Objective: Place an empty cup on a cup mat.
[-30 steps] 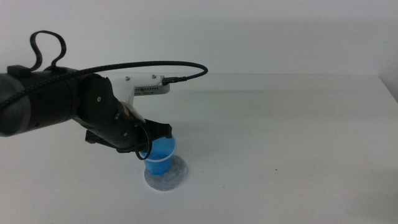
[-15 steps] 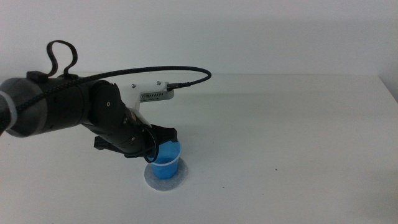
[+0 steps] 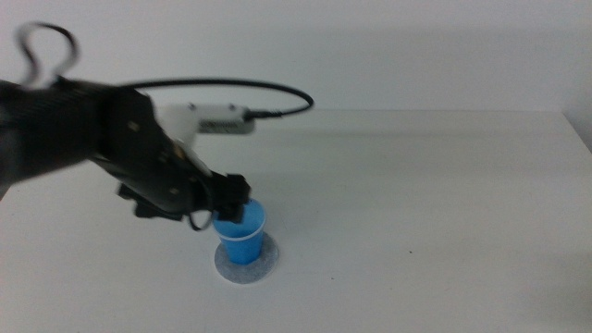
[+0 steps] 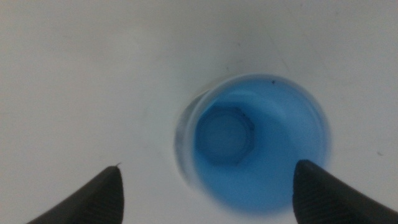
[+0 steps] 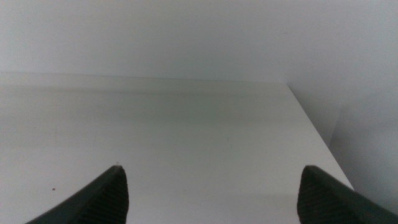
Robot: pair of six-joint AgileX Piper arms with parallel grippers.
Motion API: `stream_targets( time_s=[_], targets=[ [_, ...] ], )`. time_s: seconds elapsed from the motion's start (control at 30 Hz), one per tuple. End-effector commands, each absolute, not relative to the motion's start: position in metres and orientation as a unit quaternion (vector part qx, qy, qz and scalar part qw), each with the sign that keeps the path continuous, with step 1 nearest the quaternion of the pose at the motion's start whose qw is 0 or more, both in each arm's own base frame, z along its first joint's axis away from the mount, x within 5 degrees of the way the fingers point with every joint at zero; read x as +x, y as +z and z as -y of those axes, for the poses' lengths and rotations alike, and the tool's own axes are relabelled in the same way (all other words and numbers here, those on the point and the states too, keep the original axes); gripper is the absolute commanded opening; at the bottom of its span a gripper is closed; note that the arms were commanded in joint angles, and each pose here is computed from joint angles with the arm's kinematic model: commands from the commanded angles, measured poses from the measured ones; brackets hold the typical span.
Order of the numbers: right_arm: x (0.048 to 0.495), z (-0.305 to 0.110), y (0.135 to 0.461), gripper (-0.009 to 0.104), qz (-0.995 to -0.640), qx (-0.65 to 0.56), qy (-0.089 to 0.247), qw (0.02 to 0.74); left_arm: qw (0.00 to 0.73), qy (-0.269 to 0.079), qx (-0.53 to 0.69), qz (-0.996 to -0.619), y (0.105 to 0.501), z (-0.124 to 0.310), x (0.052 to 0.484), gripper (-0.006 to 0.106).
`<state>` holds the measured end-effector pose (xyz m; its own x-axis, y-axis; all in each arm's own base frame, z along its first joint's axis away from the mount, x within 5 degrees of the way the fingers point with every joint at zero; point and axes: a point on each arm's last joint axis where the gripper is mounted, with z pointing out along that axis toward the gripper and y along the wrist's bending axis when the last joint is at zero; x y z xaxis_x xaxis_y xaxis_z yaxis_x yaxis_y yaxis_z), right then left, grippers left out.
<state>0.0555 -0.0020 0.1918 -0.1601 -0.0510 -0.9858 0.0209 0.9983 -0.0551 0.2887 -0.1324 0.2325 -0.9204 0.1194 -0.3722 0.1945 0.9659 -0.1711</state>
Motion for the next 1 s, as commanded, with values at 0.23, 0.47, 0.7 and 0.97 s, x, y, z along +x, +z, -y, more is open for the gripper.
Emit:
stream_targets(
  time_s=[0.23, 0.47, 0.7, 0.97],
  targets=[
    [0.055, 0.002, 0.192, 0.093, -0.758, -0.014, -0.031, 0.651, 0.272, -0.008, 0.116, -0.955, 0.339, 0.066, 0.213, 0.094],
    [0.055, 0.002, 0.192, 0.093, -0.758, -0.014, -0.031, 0.651, 0.372, 0.029, 0.09, -0.924, 0.365, 0.033, 0.152, 0.094],
    [0.055, 0.002, 0.192, 0.093, -0.758, -0.014, -0.031, 0.651, 0.495, 0.022, 0.062, -0.866, 0.339, 0.017, 0.128, 0.094],
    [0.055, 0.002, 0.192, 0.093, -0.758, -0.014, -0.031, 0.651, 0.647, -0.02, -0.002, -0.762, 0.269, 0.003, 0.094, 0.094]
  ],
)
